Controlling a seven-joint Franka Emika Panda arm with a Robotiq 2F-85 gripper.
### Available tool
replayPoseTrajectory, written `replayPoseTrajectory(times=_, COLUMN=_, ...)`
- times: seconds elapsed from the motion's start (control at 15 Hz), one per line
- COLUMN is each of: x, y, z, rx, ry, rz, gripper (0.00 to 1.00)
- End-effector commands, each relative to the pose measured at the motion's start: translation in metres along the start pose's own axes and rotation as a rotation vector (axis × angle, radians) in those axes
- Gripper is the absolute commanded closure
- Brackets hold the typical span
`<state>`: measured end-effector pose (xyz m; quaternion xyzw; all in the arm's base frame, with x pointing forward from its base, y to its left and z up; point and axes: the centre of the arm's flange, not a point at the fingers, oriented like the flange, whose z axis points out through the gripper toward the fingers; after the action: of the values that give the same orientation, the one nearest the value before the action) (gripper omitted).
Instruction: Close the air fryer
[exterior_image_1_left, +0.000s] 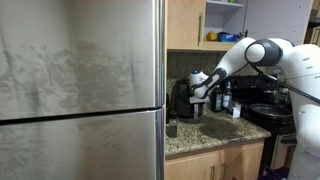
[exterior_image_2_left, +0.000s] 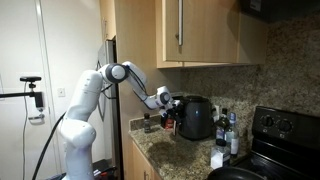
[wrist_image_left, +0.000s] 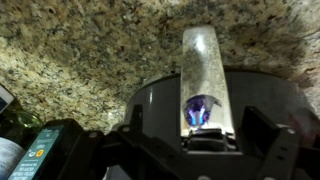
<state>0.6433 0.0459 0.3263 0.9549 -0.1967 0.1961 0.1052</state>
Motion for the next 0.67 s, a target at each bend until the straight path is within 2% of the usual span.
replayPoseTrajectory(times=0.0, x=0.010, y=0.006, z=0.013, rx=-0.056, ry=-0.097, rz=-0.001, gripper=0.00)
replayPoseTrajectory(times=0.2, x=-0.014, y=0.023, z=-0.011, rx=-0.034, ry=-0.108, rz=-0.049, gripper=0.00)
replayPoseTrajectory(times=0.33, x=-0.031, y=0.034, z=-0.023, rx=-0.050, ry=-0.133, rz=-0.066, gripper=0.00)
replayPoseTrajectory(times=0.47, x=-0.049, y=0.042, z=-0.036, rx=-0.098, ry=-0.229, rz=-0.132, gripper=0.00)
replayPoseTrajectory(times=0.6, x=-0.066, y=0.043, z=-0.052, rx=-0.092, ry=-0.310, rz=-0.206, gripper=0.00)
